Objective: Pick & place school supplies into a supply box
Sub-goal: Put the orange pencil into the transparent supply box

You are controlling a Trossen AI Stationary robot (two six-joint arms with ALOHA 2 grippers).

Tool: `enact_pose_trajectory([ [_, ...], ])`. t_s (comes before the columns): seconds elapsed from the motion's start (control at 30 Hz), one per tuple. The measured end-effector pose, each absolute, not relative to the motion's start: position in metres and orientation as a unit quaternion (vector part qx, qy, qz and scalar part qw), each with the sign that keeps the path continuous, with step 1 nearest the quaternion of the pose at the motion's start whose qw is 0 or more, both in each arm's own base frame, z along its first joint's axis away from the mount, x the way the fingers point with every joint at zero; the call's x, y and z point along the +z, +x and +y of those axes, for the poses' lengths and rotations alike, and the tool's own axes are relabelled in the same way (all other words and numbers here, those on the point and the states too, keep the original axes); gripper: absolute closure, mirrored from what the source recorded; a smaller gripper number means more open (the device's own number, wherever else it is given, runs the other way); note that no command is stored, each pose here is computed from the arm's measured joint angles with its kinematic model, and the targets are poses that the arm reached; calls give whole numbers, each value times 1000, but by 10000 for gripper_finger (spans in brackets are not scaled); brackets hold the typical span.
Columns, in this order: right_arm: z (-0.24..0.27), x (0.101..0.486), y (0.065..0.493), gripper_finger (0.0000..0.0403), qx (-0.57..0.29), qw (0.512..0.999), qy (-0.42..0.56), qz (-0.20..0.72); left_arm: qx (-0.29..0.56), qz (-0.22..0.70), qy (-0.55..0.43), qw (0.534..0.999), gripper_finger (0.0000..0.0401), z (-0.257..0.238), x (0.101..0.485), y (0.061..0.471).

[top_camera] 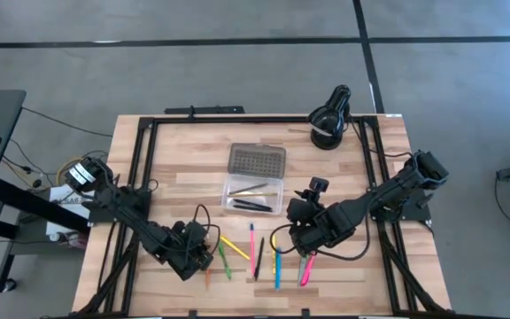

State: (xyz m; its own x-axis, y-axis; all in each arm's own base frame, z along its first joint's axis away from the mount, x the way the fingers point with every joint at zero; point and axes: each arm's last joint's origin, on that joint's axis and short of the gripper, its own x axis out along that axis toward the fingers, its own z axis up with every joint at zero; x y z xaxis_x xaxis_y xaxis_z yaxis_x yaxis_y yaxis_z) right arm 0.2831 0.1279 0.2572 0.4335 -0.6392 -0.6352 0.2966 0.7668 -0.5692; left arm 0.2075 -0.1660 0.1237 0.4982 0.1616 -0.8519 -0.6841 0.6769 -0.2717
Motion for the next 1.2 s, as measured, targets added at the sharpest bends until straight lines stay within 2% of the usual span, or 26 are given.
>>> enact_pose_trajectory([
  [0.6,128,257,283,285,-284,825,-190,450,262,442,-323,794,271,-161,124,213],
  [1.2,122,257,286,285,-292,822,-186,453,250,500,-321,765,271,-144,124,224],
])
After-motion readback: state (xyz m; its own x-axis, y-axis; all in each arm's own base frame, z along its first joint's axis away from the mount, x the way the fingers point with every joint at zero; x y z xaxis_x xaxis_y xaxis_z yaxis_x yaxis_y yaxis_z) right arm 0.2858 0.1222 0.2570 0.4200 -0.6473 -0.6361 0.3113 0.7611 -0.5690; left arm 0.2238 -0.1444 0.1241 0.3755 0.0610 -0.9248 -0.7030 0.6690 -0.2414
